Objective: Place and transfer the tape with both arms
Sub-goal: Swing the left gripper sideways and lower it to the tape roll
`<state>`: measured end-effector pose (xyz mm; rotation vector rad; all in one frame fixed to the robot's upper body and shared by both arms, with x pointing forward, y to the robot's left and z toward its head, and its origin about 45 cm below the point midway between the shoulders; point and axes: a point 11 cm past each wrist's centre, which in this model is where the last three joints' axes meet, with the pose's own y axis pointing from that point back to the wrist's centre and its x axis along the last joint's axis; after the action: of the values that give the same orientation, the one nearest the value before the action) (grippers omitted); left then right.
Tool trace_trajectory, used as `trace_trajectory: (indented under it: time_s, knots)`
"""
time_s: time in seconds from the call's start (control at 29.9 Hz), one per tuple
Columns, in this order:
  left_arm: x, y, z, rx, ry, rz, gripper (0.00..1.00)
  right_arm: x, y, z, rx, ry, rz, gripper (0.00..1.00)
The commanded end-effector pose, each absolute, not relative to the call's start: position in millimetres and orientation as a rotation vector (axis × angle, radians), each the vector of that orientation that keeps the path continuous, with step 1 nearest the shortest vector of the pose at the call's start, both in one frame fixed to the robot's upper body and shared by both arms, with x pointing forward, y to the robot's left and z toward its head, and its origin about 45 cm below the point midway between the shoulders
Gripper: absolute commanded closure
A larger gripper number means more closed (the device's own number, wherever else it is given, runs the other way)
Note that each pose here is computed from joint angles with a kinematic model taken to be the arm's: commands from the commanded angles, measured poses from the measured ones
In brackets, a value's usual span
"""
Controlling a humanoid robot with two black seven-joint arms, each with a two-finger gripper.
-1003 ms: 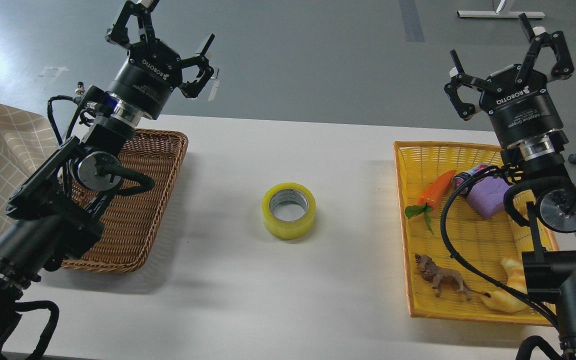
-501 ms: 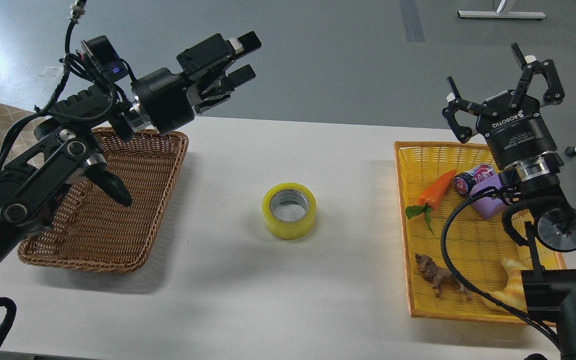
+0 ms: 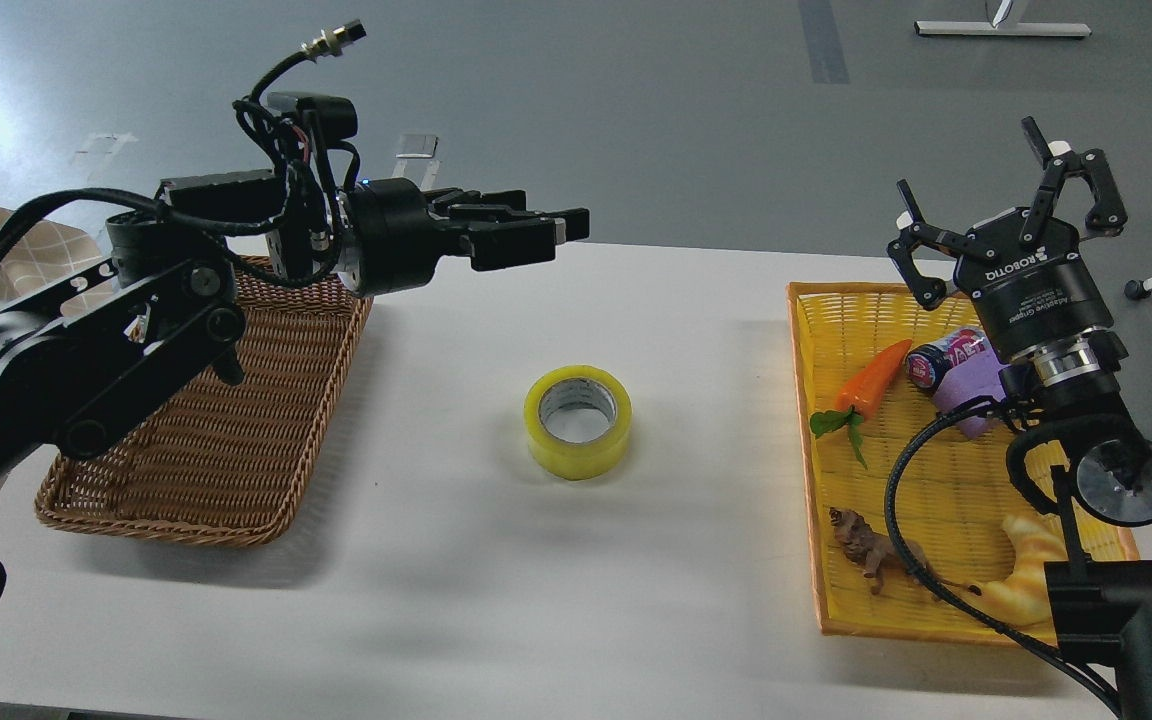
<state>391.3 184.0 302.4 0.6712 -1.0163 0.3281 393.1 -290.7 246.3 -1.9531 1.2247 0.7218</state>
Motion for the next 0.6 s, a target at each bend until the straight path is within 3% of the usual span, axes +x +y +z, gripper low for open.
trace_trajectory:
  time_s: [0.0, 0.17, 0.57]
  knots:
    - [391, 178, 281, 0.797, -1.051, 0.286, 0.02, 392, -291, 244, -1.951, 1.23, 0.728, 0.01]
    - [397, 174, 262, 1.016, -1.093, 0.286, 0.02, 391, -292, 242, -1.95, 1.233, 0.731, 0.01]
    - [386, 141, 244, 1.042, -1.118, 0.205, 0.02, 390, -293, 236, -1.945, 1.245, 0.748, 0.01]
